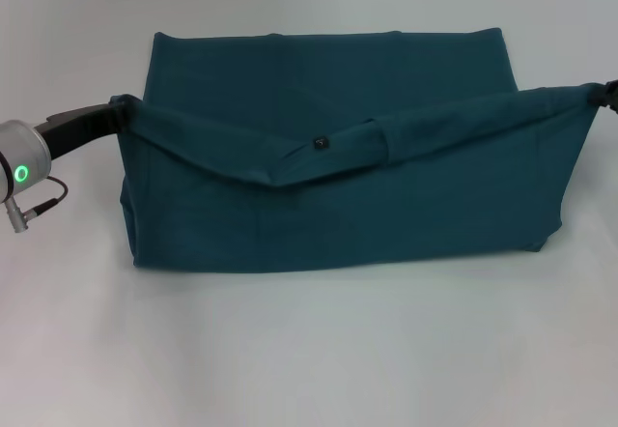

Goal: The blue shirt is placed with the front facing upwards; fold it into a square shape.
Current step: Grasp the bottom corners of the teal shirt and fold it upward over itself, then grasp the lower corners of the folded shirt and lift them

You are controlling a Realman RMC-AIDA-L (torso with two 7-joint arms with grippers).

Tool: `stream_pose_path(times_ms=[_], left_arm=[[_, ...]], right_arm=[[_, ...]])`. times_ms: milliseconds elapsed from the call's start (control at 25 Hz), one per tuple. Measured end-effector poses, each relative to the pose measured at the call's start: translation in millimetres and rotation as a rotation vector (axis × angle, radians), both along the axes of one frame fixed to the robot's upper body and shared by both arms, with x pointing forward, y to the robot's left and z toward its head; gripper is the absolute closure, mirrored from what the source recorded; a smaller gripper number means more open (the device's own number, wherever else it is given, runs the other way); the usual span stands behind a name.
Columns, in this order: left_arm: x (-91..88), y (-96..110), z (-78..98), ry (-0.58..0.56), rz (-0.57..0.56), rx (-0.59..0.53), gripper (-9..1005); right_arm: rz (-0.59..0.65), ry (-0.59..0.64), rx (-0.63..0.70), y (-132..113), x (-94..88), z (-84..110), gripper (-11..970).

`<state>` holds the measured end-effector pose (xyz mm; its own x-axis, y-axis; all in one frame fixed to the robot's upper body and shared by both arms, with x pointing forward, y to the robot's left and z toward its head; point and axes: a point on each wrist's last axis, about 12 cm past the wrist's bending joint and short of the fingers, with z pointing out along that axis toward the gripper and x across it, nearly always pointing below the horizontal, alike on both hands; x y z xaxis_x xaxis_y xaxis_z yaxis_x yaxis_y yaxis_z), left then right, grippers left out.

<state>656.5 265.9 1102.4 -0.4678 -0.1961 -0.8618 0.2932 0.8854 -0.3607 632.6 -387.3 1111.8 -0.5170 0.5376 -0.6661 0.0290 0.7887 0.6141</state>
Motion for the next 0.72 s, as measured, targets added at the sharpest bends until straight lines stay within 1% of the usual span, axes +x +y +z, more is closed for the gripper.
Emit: stream_pose_path(times_ms=[240,520,680,720], left_arm=[[-0.3,0,-2.2,-0.001,0.006,0.016,909],[0.9,-14,-10.0,-0.009,0.002,0.089,900],[0.7,-14,-10.6,-0.01,0.014,0.097,895],[0.3,-12,-10.3,-0.013,0.018,0.101,858]], right_arm=[[-0.011,0.01,0.001,-1,-2.0,-3.7,853],[-0.024,0.036,-0.008,3,-3.7,-13.5,849],[-0.031,0.048,-0.024,5,-5.2,-18.0,847],[-0.033,0.048,-0.029,4,-5.7,-18.1,806]])
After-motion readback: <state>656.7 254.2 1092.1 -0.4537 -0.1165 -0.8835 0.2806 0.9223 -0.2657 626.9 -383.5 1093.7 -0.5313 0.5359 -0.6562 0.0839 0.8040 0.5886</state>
